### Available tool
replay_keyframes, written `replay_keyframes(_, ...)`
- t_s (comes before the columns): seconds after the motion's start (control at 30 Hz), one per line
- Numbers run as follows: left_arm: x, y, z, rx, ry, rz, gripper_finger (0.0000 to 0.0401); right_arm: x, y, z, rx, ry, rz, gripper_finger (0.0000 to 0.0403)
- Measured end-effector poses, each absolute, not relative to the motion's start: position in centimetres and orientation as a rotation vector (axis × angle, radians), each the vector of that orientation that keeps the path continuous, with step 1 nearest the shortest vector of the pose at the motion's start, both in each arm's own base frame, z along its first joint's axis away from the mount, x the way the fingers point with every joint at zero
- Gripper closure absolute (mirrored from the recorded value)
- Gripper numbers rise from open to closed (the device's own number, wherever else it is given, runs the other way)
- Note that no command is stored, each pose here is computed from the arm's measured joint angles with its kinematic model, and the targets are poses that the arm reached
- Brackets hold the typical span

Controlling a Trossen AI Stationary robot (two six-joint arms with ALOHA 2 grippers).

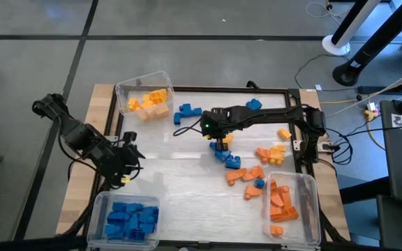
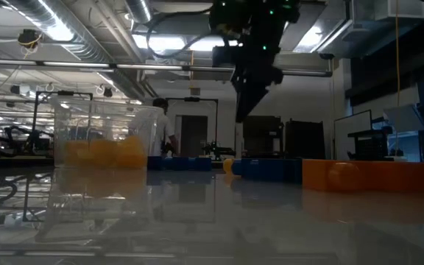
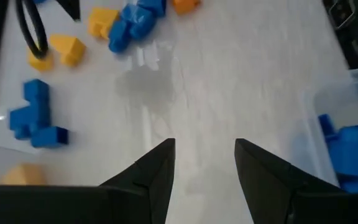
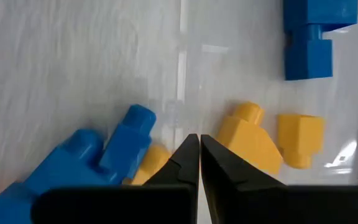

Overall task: Sort blocks
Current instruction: Put the blue game piece into the bottom left transparent bin

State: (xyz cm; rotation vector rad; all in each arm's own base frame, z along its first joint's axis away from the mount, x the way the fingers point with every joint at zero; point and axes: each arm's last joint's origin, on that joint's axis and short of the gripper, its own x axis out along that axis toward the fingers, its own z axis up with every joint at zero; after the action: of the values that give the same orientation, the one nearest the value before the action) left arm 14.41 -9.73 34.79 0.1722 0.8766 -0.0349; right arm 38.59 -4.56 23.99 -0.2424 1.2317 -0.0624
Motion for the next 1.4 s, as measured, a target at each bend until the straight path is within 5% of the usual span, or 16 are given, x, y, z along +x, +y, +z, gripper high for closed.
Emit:
replay_keyframes(0.3, 14.3, -9.6, 33.9, 0.299, 0.906, -0.056, 0.0246, 39.0, -4.3, 22.6, -0.193, 1.156, 0.015, 0.0375)
replay_keyframes(0.63, 14.3, -9.6, 31.0, 0.326, 0.982, -0.028, 0.0246, 39.4, -4.2, 20.7, -0.093, 1.213, -0.025, 0.0234)
replay_keyframes(0.8, 14.2, -9.5, 30.1, 0.317, 1.005, -0.009, 0.0246, 40.0, -4.3, 19.3, -0.086, 1.231, -0.015, 0.0195)
replay_keyframes(1.4, 14.2, -9.5, 29.8, 0.305, 1.011, 0.001, 0.0246, 40.6, -4.2, 16.1, 0.021, 1.306, -0.032, 0.0187)
